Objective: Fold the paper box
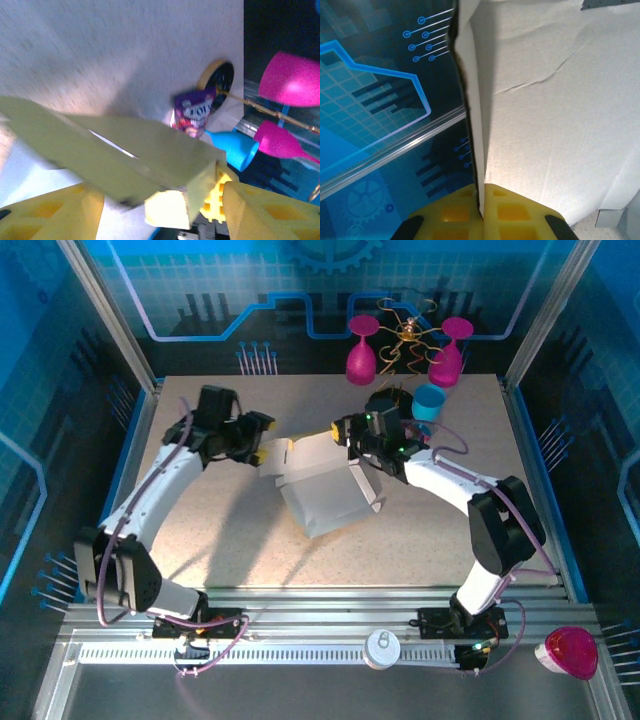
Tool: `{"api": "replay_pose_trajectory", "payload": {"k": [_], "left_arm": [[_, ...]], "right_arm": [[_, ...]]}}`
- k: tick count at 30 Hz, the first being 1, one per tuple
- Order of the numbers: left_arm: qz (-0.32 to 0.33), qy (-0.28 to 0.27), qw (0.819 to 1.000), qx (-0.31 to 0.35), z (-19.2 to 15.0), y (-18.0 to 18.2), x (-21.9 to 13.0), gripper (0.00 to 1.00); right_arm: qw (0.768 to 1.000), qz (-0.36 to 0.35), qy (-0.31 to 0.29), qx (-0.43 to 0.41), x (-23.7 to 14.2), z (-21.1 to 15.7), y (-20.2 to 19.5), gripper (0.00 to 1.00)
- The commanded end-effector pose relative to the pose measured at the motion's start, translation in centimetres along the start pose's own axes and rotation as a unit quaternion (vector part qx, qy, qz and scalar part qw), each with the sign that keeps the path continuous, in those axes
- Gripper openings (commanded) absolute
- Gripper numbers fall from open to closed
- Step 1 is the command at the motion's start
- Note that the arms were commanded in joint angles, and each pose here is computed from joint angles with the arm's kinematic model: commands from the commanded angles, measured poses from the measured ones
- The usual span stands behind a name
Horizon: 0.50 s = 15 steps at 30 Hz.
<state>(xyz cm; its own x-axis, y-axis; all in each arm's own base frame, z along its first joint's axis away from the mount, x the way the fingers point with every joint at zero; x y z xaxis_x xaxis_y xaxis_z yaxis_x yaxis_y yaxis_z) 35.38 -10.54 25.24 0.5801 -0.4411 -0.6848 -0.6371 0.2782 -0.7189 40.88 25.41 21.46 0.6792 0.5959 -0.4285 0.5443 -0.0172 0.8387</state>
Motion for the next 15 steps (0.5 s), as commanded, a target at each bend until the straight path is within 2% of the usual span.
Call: {"api": "replay_pose_trajectory", "payload": {"k": [1, 6, 12, 15], "left_arm": [[0.014, -0.023, 1.0, 0.015, 2.7, 4.2, -2.4, 0.62], [-0.034, 0.027, 0.998, -0.035, 4.5, 7.9, 0.7, 0.31], [-0.032, 0.099, 0.993, -0.048, 4.0, 10.6, 5.5, 0.04], [-0.041, 0.121, 0.989, -0.076, 3.6, 11.6, 7.2, 0.0]], "right_arm": [[0.999, -0.001, -0.019, 0.029, 0.0, 0.6, 0.8, 0.0], [0.999, 0.001, -0.026, 0.027, -1.3, 0.3, 2.2, 0.0], [0.999, 0.007, -0.027, 0.034, -1.2, 0.3, 2.8, 0.0], [0.999, 0.009, -0.024, 0.037, -1.1, 0.3, 3.1, 0.0]]}}
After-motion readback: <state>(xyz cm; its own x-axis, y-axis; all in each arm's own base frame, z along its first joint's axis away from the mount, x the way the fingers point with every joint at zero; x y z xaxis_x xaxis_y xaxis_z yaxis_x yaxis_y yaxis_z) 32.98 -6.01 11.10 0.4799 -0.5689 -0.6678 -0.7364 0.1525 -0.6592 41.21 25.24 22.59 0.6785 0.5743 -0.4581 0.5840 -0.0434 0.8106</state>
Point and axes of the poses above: each hand's point on the last joint's axis, 136 mm out from that joint toward the fingers, its own x axis out along the fingers, its own y axis along the line the jaws close on, z = x × y, the point moved 4 cm from there along -x, back along the fingers, and after that the axes turned 1 degree about x, right-handed, at the moved point
